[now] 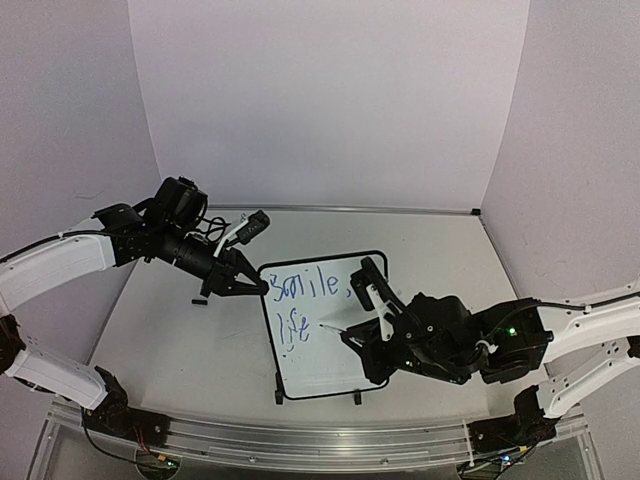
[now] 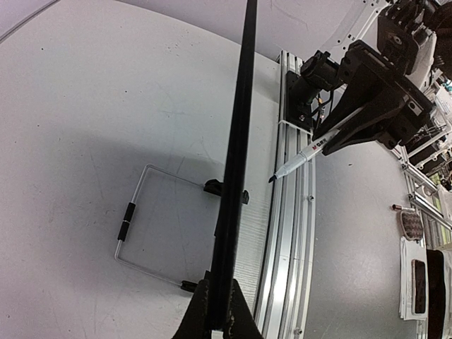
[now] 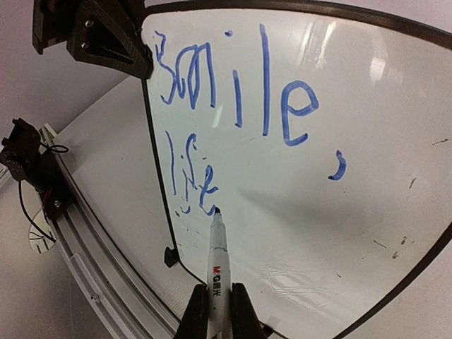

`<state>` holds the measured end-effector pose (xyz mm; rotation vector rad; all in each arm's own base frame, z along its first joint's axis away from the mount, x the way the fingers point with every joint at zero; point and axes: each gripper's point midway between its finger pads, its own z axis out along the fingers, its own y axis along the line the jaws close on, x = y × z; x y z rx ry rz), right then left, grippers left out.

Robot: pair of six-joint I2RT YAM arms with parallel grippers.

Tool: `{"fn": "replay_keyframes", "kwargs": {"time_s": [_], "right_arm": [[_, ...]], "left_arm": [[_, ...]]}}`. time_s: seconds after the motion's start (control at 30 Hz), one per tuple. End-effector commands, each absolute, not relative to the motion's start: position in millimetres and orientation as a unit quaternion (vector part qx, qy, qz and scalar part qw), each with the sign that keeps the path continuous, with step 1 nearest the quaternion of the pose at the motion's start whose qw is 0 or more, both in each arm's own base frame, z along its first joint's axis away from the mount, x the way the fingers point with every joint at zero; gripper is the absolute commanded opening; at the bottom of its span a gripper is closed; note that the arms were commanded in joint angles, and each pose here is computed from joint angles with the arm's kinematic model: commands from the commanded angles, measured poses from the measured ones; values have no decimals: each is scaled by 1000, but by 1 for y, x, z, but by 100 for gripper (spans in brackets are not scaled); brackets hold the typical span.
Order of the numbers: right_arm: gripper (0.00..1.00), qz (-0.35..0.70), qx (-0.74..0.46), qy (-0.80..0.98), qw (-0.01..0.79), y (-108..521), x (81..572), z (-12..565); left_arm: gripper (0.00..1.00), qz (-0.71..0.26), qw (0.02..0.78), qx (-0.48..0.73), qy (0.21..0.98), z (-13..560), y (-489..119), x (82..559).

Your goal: Write a sentence on the whiteboard

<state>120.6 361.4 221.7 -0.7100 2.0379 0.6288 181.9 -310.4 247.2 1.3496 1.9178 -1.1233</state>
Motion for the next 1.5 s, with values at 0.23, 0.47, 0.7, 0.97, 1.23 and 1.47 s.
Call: {"fn": "replay_keyframes", "kwargs": {"time_s": [0.23,0.47,0.7,0.97,1.23,1.47], "right_arm": [[0,258,-295,807,442,366,124,233],[0,268,-300,800,445,372,124,238],[0,270,-292,797,455,368,127,241],[0,296,-261,784,480,361,137,251],[0,318,-255,774,484,367,150,253],[0,323,-263,777,472,373,160,245]], "left_arm": [[0,-369,317,476,733,251,-291,212],[0,-368,334,461,735,259,-280,220],[0,-366,342,451,738,264,-272,226],[0,-363,340,450,742,262,-270,226],[0,-353,343,448,746,260,-268,229],[0,-353,342,448,746,259,-268,229]]}}
